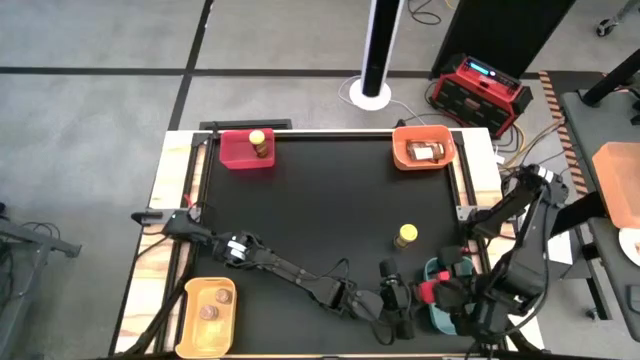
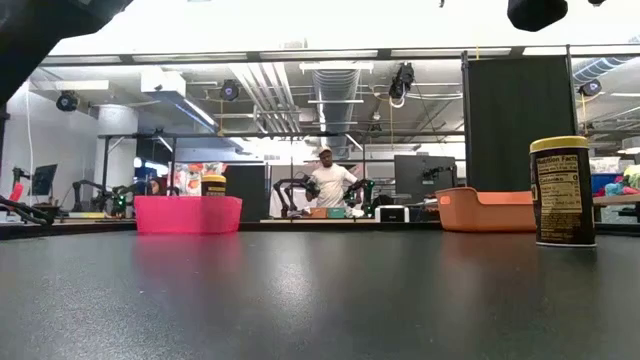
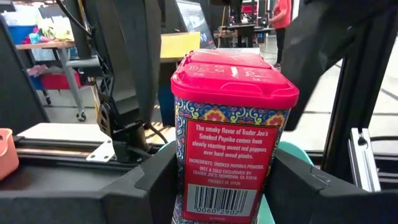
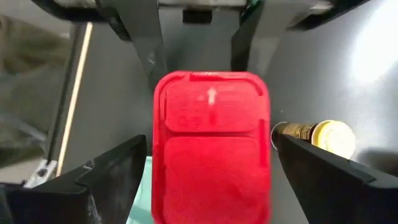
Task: Sort spices by type
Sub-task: Put the red seasoning can into the blue bin
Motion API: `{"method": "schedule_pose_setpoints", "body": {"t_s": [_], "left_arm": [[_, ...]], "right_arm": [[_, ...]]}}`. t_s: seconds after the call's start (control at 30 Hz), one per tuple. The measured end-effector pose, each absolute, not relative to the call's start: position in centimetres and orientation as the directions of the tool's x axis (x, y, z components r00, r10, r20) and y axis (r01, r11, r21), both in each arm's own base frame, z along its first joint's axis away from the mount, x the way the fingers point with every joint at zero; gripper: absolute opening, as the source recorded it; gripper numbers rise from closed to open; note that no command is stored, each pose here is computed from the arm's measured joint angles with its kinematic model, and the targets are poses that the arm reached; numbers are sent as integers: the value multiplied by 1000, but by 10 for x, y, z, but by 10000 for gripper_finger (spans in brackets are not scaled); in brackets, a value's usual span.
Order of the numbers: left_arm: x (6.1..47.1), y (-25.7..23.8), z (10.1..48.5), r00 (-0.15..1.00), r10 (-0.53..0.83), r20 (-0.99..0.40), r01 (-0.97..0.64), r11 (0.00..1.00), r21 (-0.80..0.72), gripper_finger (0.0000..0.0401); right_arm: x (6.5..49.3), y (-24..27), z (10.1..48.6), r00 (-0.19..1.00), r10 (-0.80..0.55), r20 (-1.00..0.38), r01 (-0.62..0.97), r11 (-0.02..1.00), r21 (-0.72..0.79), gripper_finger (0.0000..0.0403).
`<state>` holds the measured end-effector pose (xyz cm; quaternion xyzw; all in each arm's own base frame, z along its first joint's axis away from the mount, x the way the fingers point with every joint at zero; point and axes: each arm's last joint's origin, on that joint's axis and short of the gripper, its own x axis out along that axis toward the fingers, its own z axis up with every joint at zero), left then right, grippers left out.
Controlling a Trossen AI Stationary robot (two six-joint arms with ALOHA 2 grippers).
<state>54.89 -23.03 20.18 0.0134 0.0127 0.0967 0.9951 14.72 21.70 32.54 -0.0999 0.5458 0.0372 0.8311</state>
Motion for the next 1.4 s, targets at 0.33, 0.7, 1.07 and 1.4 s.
{"method": "schedule_pose_setpoints", "body": {"t_s": [0.33, 0.7, 1.07, 1.4], "left_arm": [[549, -231, 202, 981, 192, -24, -191, 981, 42, 185], [549, -231, 201, 981, 189, -33, -188, 981, 46, 191], [545, -234, 208, 982, 185, -47, -182, 982, 58, 192], [535, -239, 241, 983, 182, 5, -182, 983, 26, 192]], "right_arm": [[152, 219, 319, 320, -27, -947, -200, 975, -95, 276], [152, 219, 319, 305, -24, -952, -209, 974, -91, 197], [101, 197, 339, 281, -8, -960, -135, 990, -48, 197], [65, 193, 306, 300, 55, -952, -138, 990, 14, 197]]}}
